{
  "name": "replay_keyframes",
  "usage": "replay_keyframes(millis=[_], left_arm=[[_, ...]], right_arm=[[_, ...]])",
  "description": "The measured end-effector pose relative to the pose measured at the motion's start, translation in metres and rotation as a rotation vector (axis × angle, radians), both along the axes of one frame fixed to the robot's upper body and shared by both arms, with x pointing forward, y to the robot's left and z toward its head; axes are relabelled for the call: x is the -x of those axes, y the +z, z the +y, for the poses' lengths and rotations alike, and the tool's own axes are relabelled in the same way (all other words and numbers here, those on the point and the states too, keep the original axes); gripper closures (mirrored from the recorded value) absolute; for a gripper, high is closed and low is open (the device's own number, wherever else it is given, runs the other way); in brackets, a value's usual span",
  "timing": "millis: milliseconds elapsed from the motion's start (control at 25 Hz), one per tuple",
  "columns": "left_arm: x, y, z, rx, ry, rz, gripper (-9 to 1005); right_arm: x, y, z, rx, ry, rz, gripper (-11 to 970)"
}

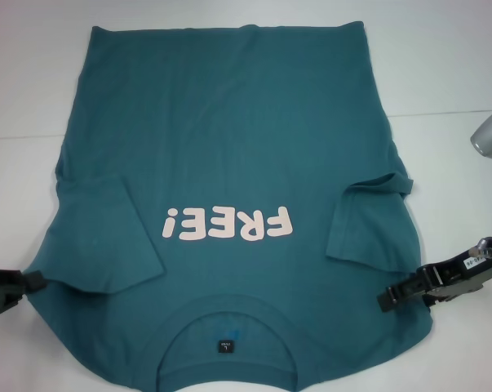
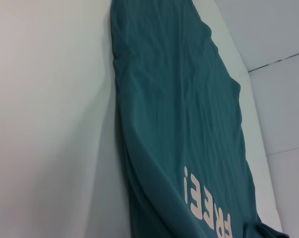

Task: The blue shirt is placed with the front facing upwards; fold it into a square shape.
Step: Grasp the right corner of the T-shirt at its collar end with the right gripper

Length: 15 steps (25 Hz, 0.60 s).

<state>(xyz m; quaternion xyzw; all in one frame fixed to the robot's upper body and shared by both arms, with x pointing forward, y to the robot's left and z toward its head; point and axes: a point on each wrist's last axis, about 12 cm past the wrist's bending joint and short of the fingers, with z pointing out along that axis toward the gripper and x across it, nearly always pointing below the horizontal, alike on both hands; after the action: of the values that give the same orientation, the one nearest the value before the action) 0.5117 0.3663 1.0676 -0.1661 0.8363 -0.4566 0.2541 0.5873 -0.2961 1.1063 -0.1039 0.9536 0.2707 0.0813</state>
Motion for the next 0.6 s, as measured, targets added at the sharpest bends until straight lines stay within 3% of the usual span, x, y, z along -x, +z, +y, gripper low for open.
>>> replay_keyframes(millis=[360,600], left_arm=[[0.0002,-0.0001,0.0004,0.002,0.004,0.000,989],[0.0000,-0.0004,0.0011,-0.001,0.010,0.000,989]], right_arm=[[0.0023,-0.0005,0.0013,0.033,0.040,0.016,121],[0.0024,-0.0007,0.0020,0.044,0.042,0.025,370]])
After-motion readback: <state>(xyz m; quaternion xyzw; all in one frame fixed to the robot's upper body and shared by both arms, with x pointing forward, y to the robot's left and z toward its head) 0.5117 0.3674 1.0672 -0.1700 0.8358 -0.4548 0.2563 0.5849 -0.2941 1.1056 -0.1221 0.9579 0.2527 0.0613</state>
